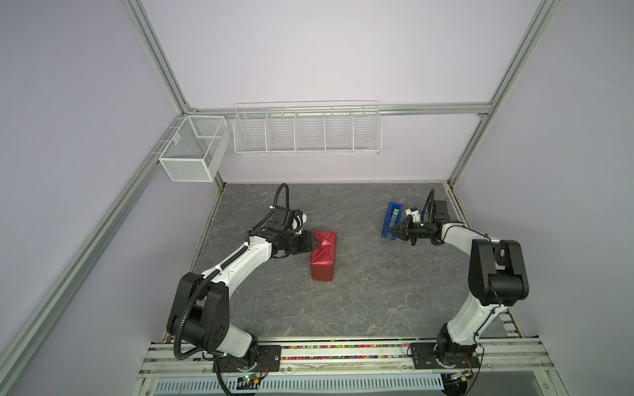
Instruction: Wrap the gift box in paper
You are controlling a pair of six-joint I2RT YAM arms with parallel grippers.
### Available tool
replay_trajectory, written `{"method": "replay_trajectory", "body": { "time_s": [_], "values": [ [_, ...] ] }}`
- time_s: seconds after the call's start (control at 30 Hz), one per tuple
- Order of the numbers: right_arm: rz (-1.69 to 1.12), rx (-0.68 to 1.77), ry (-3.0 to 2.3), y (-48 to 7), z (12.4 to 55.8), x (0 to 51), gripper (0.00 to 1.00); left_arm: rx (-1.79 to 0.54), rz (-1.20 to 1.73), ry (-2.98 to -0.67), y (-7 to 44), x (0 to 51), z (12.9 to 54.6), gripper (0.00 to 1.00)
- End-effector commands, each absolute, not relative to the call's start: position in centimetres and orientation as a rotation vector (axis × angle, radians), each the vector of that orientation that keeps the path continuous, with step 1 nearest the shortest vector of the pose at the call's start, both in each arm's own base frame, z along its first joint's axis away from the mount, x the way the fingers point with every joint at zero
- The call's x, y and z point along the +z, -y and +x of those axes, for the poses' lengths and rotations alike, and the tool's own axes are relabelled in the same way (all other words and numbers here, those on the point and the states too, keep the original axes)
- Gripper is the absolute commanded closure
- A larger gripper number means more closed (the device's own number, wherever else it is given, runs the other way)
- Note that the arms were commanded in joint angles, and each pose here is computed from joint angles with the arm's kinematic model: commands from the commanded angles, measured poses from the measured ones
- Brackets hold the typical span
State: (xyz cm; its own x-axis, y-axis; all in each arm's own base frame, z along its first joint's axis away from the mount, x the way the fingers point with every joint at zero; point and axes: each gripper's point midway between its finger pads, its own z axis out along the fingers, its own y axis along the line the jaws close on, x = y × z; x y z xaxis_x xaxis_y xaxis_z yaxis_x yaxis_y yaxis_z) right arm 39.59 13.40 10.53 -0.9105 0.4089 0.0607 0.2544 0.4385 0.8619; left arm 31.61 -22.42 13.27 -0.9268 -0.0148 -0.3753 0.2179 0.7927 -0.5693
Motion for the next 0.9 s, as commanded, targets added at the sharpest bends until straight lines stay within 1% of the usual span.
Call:
{"method": "replay_trajectory", "body": {
  "time_s": [0.0, 0.27, 0.4, 0.5, 0.7, 0.87],
  "values": [
    [0.564, 1.533, -2.582, -14.7, 38.0, 9.0, 0.93, -0.804, 0.139, -2.751, 21.0, 10.0, 29.8, 0.49],
    [0.612, 1.476, -2.684, -14.3, 37.6, 4.2, 0.93, -0.799, 0.136, -2.751, 21.0, 10.1, 29.9, 0.50],
    [0.667, 1.367, -2.758, -12.9, 36.6, 1.6, 0.93, -0.794, 0.135, -2.757, 20.9, 10.0, 29.8, 0.50],
    [0.713, 1.327, -2.775, -11.9, 35.9, 0.6, 0.93, -0.799, 0.147, -2.759, 21.0, 10.0, 29.7, 0.50],
    [0.709, 1.302, -2.744, -10.7, 35.8, 1.8, 0.93, -0.816, 0.188, -2.765, 21.3, 9.9, 29.7, 0.50],
    [0.580, 1.310, -2.685, -11.0, 36.0, 6.3, 0.93, -0.862, 0.276, -2.752, 22.1, 9.8, 29.6, 0.50]
  ]
}}
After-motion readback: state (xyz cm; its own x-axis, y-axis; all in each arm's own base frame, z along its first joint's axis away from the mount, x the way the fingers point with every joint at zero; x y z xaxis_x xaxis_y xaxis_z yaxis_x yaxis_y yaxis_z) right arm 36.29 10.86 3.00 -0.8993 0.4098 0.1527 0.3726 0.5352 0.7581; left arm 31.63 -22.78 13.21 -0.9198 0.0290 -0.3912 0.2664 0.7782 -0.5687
